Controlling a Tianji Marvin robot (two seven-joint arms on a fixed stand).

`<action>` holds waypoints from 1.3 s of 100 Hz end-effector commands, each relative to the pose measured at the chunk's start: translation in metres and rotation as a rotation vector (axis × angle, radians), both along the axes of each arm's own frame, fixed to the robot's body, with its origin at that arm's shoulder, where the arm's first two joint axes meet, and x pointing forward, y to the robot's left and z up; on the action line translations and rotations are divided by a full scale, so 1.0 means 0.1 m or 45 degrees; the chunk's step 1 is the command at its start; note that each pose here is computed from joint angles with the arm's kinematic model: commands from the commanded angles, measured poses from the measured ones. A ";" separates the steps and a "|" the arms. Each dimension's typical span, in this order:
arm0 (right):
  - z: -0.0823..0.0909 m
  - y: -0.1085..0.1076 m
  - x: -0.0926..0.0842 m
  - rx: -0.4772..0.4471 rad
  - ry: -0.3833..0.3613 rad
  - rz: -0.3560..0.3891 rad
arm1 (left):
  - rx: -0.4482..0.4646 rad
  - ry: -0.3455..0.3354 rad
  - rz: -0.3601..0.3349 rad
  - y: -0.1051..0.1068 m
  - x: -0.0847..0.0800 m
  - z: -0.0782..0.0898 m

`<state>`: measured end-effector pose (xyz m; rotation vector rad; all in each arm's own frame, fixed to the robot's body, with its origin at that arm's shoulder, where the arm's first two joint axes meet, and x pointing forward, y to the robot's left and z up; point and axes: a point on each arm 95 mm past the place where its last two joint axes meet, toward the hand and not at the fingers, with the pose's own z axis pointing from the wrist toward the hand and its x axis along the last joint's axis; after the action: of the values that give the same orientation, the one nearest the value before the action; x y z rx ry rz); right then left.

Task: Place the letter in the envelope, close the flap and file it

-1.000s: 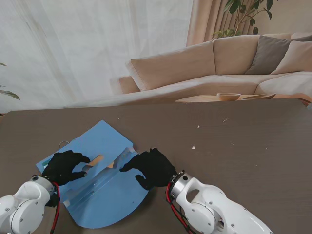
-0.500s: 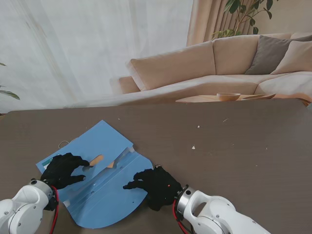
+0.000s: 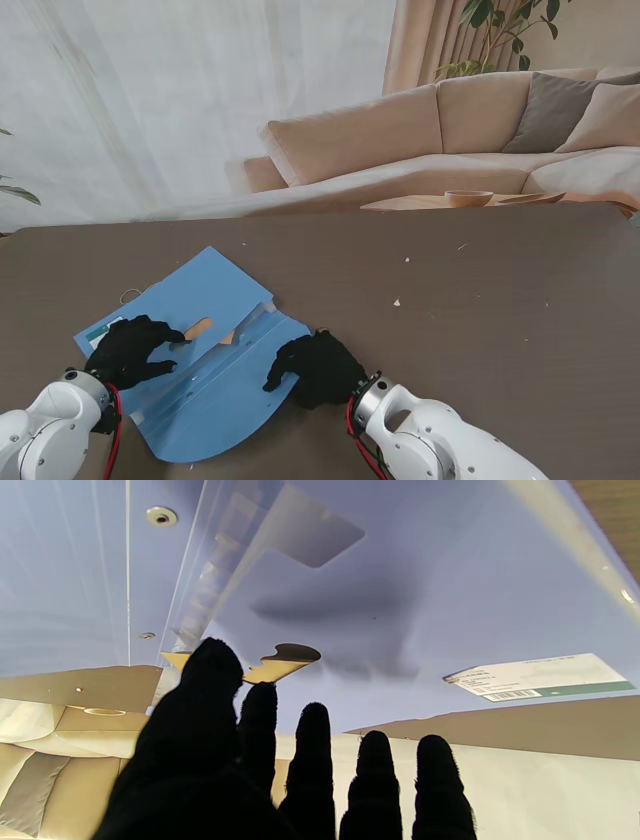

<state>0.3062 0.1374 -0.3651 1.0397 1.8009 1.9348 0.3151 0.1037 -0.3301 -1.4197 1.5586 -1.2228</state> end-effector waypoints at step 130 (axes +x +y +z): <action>0.63 -0.22 0.81 0.112 -0.091 -0.091 | -0.068 0.201 0.392 0.25 0.29 -0.21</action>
<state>0.3813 0.1117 -0.3069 1.0441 1.6286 1.9936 0.3538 0.1371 -0.3446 -1.7158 1.3082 -0.9813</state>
